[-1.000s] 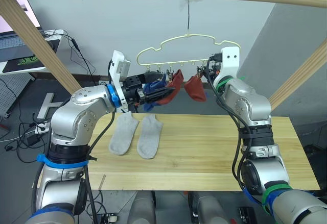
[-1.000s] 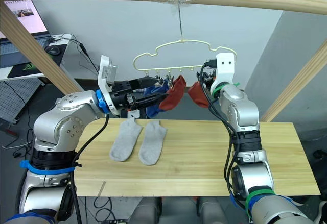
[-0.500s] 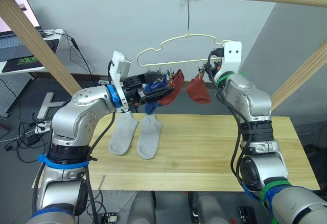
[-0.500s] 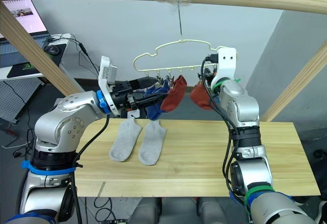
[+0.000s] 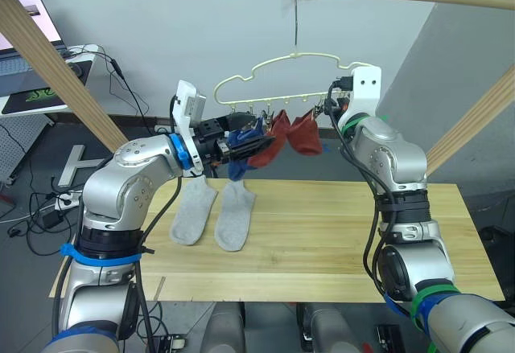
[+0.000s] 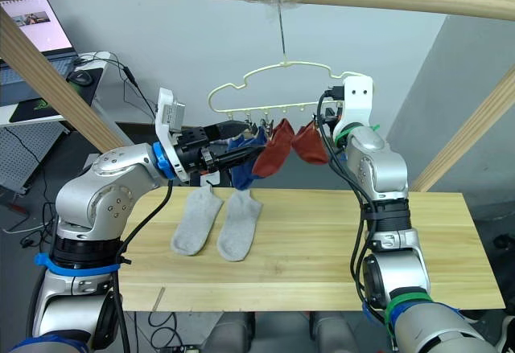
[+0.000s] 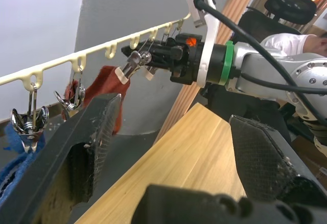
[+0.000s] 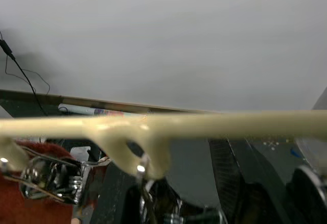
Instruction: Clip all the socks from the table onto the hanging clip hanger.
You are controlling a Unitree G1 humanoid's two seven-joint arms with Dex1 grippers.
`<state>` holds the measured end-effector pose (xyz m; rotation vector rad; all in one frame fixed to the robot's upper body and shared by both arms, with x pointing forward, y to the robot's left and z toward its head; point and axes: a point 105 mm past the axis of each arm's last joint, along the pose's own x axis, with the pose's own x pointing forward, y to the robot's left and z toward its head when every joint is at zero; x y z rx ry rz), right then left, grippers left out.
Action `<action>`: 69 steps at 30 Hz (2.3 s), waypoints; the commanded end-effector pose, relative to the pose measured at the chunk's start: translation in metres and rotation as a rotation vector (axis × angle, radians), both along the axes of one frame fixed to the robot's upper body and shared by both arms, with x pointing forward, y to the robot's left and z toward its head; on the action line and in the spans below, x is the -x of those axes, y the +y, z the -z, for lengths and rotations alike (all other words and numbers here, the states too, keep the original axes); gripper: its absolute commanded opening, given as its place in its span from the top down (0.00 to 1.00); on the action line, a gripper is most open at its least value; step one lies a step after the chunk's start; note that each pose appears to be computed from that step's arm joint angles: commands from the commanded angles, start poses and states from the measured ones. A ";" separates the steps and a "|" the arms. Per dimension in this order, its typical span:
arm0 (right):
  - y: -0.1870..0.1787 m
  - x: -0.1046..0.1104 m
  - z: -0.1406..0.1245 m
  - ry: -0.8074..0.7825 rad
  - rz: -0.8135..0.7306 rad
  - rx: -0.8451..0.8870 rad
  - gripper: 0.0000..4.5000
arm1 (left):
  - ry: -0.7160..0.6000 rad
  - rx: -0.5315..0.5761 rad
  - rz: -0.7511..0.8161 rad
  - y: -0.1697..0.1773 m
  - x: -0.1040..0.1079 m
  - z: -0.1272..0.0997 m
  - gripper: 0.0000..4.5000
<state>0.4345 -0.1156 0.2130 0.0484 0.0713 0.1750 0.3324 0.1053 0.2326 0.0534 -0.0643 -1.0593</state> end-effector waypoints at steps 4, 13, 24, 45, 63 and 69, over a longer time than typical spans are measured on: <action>-0.001 0.004 -0.014 -0.036 0.009 0.004 0.30 | -0.069 0.013 0.010 -0.001 0.005 -0.014 0.13; 0.007 0.012 -0.019 -0.016 0.015 -0.021 0.14 | -0.068 0.010 0.007 -0.001 0.005 -0.012 0.13; 0.010 0.013 -0.023 -0.021 0.027 -0.036 0.42 | -0.072 0.008 0.003 -0.001 0.004 -0.012 0.13; 0.013 0.010 -0.036 -0.045 0.037 -0.054 0.68 | -0.072 0.010 -0.003 -0.001 0.005 -0.011 0.13; 0.009 0.011 -0.035 -0.042 0.054 -0.044 0.97 | -0.054 -0.014 -0.015 0.002 0.005 -0.001 0.13; 0.009 0.011 -0.034 -0.038 0.055 -0.046 0.97 | 0.034 -0.119 -0.098 0.014 0.000 0.035 0.13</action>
